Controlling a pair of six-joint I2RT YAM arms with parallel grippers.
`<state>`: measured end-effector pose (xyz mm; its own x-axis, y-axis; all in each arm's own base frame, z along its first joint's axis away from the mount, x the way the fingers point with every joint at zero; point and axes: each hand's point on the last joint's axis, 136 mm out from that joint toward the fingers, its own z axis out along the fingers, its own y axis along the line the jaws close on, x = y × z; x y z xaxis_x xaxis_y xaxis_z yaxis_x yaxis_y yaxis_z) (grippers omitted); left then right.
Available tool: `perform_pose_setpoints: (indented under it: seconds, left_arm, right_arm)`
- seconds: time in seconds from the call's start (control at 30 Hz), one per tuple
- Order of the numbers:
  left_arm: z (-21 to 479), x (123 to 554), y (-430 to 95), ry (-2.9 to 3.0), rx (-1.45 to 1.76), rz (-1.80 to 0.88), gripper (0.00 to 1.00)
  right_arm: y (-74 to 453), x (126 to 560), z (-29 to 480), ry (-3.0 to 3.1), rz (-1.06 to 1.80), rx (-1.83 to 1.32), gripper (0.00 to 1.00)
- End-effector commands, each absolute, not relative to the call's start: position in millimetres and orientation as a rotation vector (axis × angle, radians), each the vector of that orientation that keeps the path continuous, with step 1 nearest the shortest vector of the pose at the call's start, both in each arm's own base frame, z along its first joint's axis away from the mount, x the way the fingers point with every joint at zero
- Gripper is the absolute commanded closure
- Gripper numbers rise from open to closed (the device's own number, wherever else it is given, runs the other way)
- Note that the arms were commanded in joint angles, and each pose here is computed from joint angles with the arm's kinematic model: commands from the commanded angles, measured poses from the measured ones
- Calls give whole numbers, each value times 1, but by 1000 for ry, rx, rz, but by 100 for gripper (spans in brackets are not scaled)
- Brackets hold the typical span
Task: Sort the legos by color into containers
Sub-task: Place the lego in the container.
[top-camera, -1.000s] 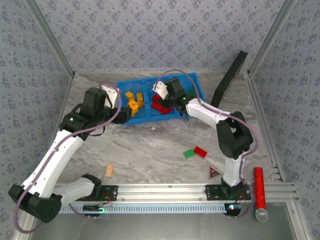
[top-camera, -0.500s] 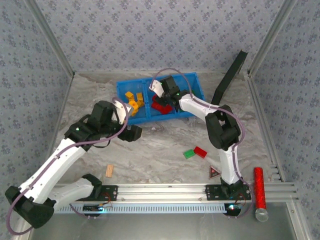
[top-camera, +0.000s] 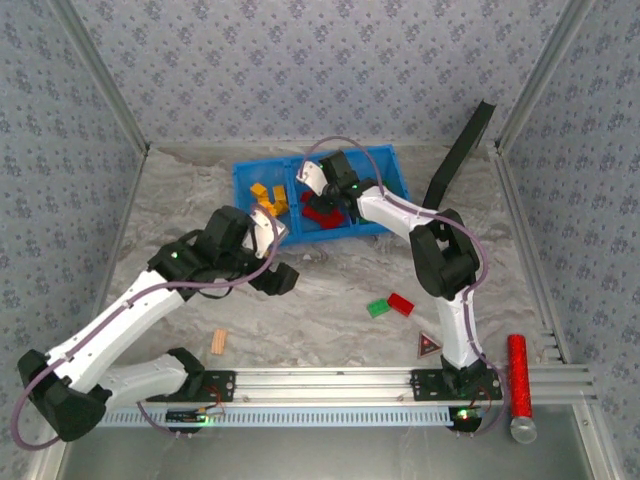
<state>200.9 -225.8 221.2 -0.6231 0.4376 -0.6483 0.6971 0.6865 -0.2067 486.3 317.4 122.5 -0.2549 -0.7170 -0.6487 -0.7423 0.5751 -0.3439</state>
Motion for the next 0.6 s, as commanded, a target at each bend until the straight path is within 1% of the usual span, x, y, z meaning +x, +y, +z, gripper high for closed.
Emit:
perform_pose_setpoints:
  seconds: [0.0,0.17,0.27,0.43,0.5,0.57]
  left_arm:
    - [241,196,-243,2251,981,-632,5]
    - [235,189,-282,2169,1204,-624,5]
    - [224,188,-311,2127,1339,-615,6]
    - [218,186,-360,2026,1526,-623,6]
    - [216,185,-382,1963,1589,-627,6]
    - [203,184,-400,1922,1675,-583,6]
  right_arm:
    - [317,488,147,1968,60,-1161,44]
    - [311,481,195,1906,90,-1121,39]
    - [289,478,227,1921,93,-1023,36]
    - [218,470,256,2075,189,-702,32]
    - [190,460,257,2119,213,-604,28]
    - [161,444,258,2143,196,-527,26]
